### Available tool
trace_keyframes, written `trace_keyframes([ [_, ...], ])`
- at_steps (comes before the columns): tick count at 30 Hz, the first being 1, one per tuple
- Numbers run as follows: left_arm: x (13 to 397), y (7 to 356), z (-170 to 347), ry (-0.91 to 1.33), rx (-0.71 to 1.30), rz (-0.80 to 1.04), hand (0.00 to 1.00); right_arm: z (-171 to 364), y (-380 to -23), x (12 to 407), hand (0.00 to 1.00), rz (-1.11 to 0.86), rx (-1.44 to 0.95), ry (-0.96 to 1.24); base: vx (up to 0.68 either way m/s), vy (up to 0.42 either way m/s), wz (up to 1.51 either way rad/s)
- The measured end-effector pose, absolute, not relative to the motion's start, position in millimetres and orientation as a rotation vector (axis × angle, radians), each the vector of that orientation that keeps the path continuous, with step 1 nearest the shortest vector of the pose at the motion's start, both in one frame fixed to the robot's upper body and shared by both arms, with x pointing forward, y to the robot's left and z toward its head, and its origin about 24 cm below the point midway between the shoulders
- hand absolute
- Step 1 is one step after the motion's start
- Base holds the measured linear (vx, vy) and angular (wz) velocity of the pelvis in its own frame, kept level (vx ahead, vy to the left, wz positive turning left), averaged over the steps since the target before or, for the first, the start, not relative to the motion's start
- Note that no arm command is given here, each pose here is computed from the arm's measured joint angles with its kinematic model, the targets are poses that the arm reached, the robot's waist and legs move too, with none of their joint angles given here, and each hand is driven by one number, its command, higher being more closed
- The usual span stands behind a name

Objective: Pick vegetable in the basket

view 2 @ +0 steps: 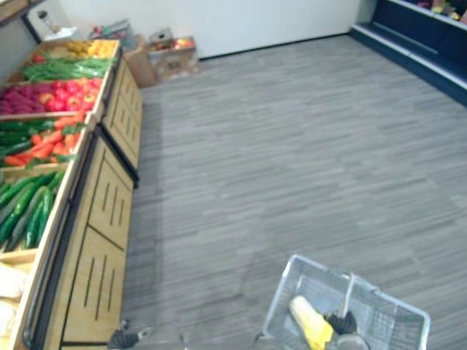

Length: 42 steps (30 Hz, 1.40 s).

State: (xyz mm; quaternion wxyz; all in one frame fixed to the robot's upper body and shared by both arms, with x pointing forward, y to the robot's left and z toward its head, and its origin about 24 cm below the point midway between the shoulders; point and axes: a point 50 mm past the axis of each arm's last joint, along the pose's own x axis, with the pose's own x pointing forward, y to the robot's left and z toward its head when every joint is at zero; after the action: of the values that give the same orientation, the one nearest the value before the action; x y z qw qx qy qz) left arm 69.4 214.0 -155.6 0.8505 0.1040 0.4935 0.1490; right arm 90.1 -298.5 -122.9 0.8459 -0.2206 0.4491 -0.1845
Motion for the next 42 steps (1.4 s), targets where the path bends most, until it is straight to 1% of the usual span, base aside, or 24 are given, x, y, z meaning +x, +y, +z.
trace_keyframes([
  [3,70.4,215.4,-154.9,1.038,0.224,0.325,0.00,-123.1,-301.9,79.5,1.00,-0.414,-0.464,0.966,0.15,0.024,0.41],
  [8,62.3,211.0,-157.5,1.072,0.219,0.333,0.00,-122.3,-301.4,81.4,1.00,-0.416,-0.467,0.957,0.22,0.187,0.17],
  [12,59.1,224.8,-155.2,1.075,0.255,0.350,0.00,-130.3,-275.9,91.7,1.00,-0.345,-0.437,0.944,0.25,0.167,-0.02],
  [15,59.0,228.1,-154.5,1.074,0.265,0.352,0.00,-130.9,-273.6,94.7,1.00,-0.336,-0.436,0.941,0.28,0.199,-0.10],
  [19,49.5,226.9,-156.2,1.106,0.287,0.335,0.00,-128.9,-271.9,105.6,1.00,-0.341,-0.443,0.912,0.22,0.170,-0.14],
  [22,47.0,233.2,-154.2,1.105,0.325,0.337,0.00,-132.0,-259.6,109.3,1.00,-0.292,-0.442,0.908,0.34,0.098,0.20],
  [25,56.8,235.0,-150.5,1.066,0.330,0.343,0.00,-133.0,-256.1,107.8,1.00,-0.296,-0.426,0.906,0.35,-0.006,0.65],
  [30,69.1,233.5,-148.9,1.036,0.326,0.333,0.00,-128.1,-264.9,104.2,1.00,-0.355,-0.404,0.882,0.28,-0.126,0.64],
  [33,68.2,232.8,-149.8,1.043,0.320,0.331,0.00,-128.7,-264.8,102.4,1.00,-0.366,-0.390,0.886,0.21,-0.238,0.36],
  [36,48.6,237.4,-152.8,1.099,0.302,0.367,0.00,-134.6,-253.4,96.7,1.00,-0.343,-0.352,0.911,0.29,-0.421,0.14],
  [37,45.7,235.4,-154.8,1.118,0.289,0.372,0.00,-135.3,-255.2,95.0,1.00,-0.345,-0.353,0.922,0.37,-0.436,0.19],
  [38,41.2,222.8,-158.7,1.138,0.248,0.359,0.00,-135.4,-260.2,92.4,1.00,-0.363,-0.353,0.934,0.30,-0.331,0.12],
  [39,41.8,217.6,-159.6,1.136,0.234,0.354,0.00,-135.4,-261.3,93.2,1.00,-0.373,-0.347,0.935,0.37,-0.482,0.23],
  [41,39.2,218.0,-160.2,1.144,0.226,0.368,0.00,-136.8,-265.2,86.7,1.00,-0.399,-0.336,0.960,0.32,-0.436,0.47],
  [42,41.8,215.0,-160.6,1.139,0.212,0.371,0.00,-139.5,-267.5,76.0,1.00,-0.422,-0.322,0.994,0.25,-0.266,0.72],
])
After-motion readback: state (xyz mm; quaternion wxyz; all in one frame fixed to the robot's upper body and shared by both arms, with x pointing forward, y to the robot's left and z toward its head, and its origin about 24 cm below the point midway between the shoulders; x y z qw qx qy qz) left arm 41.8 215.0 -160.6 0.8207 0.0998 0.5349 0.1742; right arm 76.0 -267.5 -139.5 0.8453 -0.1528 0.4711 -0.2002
